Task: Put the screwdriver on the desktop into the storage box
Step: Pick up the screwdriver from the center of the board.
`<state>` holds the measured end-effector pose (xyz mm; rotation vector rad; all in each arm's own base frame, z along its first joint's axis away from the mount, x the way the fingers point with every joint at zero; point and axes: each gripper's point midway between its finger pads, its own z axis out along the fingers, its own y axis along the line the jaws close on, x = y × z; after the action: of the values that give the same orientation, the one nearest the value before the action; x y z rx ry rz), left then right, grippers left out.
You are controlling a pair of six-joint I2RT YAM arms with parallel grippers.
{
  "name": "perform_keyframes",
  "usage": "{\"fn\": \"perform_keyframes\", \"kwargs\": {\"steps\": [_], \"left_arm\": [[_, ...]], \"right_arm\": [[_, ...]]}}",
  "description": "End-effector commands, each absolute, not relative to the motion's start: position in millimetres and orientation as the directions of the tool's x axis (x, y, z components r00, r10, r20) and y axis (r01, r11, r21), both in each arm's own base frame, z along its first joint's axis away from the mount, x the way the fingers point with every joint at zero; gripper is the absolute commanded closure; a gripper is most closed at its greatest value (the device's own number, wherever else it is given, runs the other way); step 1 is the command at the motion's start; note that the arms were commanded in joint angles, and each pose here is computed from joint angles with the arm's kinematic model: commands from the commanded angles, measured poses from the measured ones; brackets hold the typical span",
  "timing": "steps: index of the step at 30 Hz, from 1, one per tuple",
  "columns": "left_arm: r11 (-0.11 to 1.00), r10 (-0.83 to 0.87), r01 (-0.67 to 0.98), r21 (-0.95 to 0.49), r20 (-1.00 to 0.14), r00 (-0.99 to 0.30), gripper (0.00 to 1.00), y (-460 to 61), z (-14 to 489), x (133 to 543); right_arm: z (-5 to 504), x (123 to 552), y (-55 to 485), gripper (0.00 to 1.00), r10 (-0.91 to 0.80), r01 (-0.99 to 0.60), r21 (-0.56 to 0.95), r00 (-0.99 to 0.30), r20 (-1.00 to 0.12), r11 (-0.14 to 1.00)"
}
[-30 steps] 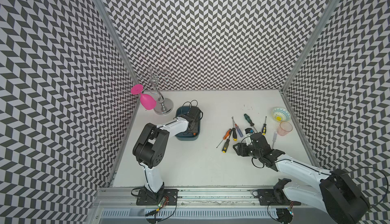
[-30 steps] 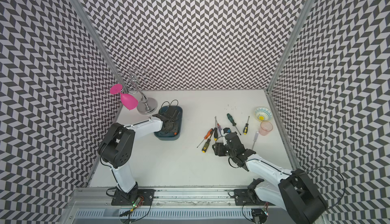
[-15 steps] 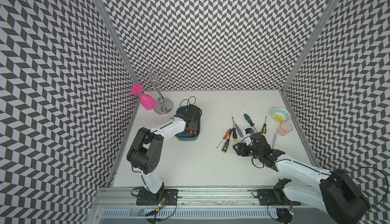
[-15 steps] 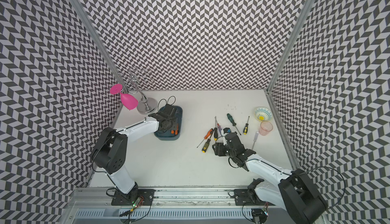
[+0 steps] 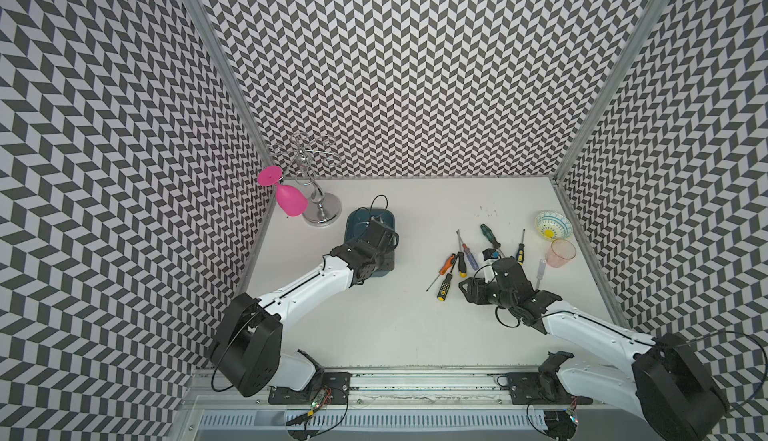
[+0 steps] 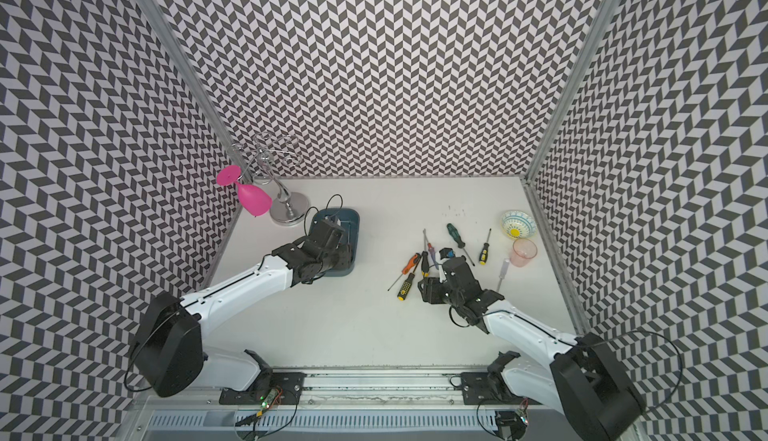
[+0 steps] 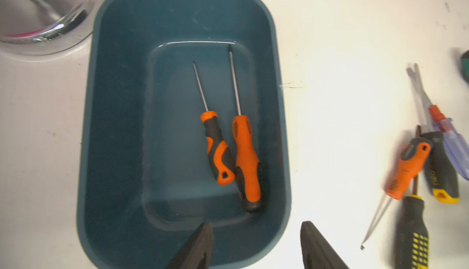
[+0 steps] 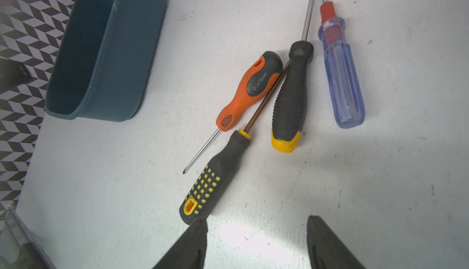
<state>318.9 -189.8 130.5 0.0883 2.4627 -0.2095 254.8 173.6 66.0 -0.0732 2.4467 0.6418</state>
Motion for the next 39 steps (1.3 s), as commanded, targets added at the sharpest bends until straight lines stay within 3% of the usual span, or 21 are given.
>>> {"fn": "perform_keyframes", "kwargs": {"steps": [1, 16, 39], "left_arm": [[0.963, -0.017, 0.165, -0.215, -0.657, -0.754, 0.41, -211.5, 146.5, 309.2], [0.901, 0.038, 0.308, -0.304, -0.654, -0.755, 0.40, -266.5, 134.1, 256.6], [0.839, 0.163, 0.441, -0.320, -0.625, -0.764, 0.37, -327.6, 104.3, 221.8]], "right_arm": [[83.0, 265.2, 172.8, 0.35, 0.108, -0.203, 0.420, -0.786, -0.608, 0.885], [87.9, 265.5, 171.1, 0.35, 0.108, -0.203, 0.413, -0.781, -0.615, 0.888], [90.8, 269.0, 146.9, 0.34, 0.195, -0.124, 0.433, -0.761, -0.619, 0.893]]}}
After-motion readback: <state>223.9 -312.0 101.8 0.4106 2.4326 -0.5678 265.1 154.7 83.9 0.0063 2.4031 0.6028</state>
